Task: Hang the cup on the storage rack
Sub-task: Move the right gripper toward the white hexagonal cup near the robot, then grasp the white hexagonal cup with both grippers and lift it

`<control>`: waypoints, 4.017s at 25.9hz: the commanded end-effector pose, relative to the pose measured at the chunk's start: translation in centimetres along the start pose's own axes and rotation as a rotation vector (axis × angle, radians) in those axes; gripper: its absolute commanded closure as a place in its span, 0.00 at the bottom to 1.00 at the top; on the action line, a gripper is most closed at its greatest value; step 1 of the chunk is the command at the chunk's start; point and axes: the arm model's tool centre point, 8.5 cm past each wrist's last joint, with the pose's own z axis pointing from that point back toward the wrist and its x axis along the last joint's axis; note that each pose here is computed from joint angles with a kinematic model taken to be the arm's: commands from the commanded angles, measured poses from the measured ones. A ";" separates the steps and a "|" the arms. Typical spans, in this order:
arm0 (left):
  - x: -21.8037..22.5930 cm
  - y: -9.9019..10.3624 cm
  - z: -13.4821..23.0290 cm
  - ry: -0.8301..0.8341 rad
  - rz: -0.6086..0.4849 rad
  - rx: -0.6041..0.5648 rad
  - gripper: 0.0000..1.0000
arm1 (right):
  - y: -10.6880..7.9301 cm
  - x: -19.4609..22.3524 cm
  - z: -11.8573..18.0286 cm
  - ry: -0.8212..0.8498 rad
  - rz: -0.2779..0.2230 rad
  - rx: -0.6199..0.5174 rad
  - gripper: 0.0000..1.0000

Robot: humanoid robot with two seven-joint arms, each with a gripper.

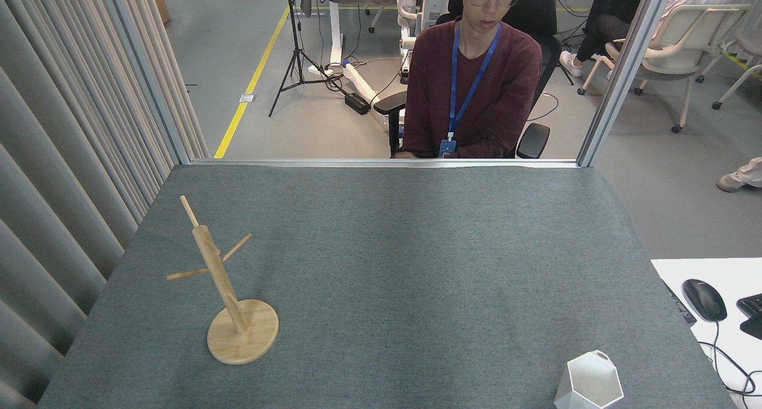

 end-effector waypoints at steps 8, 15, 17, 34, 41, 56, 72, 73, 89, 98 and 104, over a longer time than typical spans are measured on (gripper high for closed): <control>-0.2 -0.6 0.3 0.012 0.001 -0.019 0.00 | 0.9 0.0 -1.3 0.009 -0.004 0.044 0.01; -1.1 -0.4 0.5 0.032 -0.015 -0.018 0.00 | 1.7 0.2 -4.8 0.004 -0.014 0.046 0.01; -1.3 -0.4 0.5 0.036 -0.018 -0.018 0.00 | 1.8 0.3 -5.6 0.005 -0.018 0.042 0.01; -1.4 -0.6 0.6 0.040 -0.019 -0.026 0.00 | 1.6 0.2 -8.3 0.001 -0.018 0.014 0.01; -1.9 -0.5 0.8 0.051 -0.024 -0.026 0.00 | 2.1 0.2 -9.1 0.001 -0.022 0.019 0.01; -2.3 -0.1 0.7 0.052 -0.032 -0.015 0.00 | 2.9 0.4 -9.7 0.007 -0.032 0.035 0.49; 13.6 -0.4 -13.8 -0.408 -0.020 0.114 0.00 | -8.7 15.2 -16.9 -0.246 -0.167 -0.326 0.44; 13.8 -0.5 -13.8 -0.424 -0.014 0.110 0.00 | -8.8 16.8 -16.7 -0.271 -0.156 -0.327 0.45; 21.5 1.4 -15.1 -0.632 -0.036 0.145 0.00 | -8.0 24.9 -14.0 -0.430 -0.124 -0.295 0.45; 23.0 1.6 -15.2 -0.645 -0.047 0.136 0.00 | -6.6 25.9 -11.5 -0.472 -0.106 -0.274 0.45; 23.0 1.6 -15.2 -0.646 -0.051 0.137 0.00 | -5.4 25.3 -9.8 -0.474 -0.107 -0.258 0.45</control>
